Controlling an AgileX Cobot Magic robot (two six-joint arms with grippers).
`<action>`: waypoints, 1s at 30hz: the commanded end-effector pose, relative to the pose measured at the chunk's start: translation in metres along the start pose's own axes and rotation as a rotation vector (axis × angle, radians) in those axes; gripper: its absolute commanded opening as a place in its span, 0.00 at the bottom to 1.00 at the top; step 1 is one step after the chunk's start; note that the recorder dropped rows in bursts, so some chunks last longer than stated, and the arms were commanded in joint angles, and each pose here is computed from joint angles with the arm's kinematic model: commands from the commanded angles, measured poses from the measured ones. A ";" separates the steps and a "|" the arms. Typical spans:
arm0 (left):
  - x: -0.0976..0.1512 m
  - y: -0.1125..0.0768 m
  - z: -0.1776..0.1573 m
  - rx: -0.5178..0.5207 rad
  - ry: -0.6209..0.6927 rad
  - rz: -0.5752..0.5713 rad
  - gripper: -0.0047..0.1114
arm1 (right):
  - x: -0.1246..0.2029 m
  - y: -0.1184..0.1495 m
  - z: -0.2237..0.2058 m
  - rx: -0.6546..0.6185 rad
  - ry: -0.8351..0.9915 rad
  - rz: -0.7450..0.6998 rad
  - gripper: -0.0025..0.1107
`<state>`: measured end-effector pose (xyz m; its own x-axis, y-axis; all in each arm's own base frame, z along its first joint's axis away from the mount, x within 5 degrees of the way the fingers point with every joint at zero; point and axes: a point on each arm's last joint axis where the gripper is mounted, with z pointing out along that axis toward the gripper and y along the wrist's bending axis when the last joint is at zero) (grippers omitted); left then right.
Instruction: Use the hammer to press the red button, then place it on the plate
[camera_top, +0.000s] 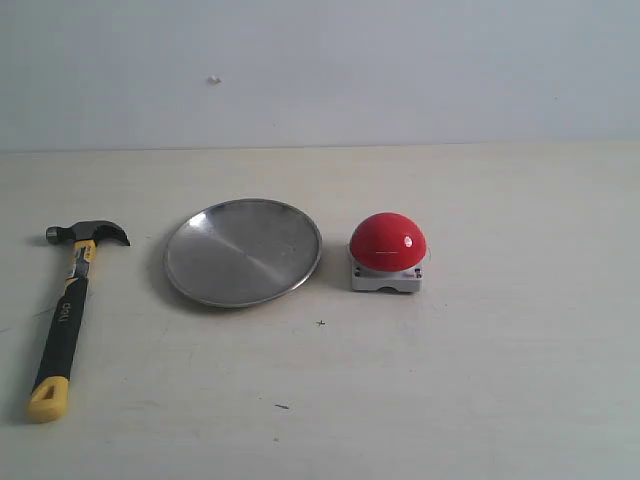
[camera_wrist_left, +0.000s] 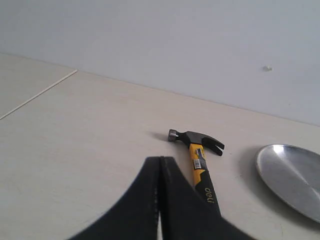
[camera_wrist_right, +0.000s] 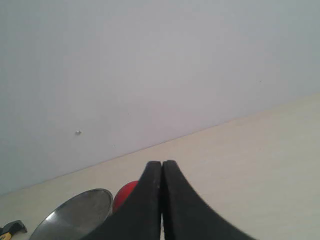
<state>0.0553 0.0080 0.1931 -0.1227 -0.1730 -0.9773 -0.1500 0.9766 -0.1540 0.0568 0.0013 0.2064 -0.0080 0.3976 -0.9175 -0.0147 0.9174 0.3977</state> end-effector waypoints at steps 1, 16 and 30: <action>0.000 0.000 0.000 -0.001 -0.012 0.001 0.04 | 0.000 0.000 0.000 0.000 -0.009 -0.012 0.02; -0.004 0.002 0.000 -0.023 -0.056 0.179 0.04 | 0.000 0.000 0.000 0.000 -0.009 -0.012 0.02; -0.025 -0.007 -0.004 0.075 -0.290 0.060 0.04 | 0.000 0.000 0.000 -0.002 -0.014 -0.012 0.02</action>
<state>0.0564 0.0063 0.2114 0.0706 -0.0374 -0.9968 -0.1058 0.9934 -0.0447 0.0568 0.0013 0.2064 -0.0080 0.3976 -0.9175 -0.0147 0.9174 0.3977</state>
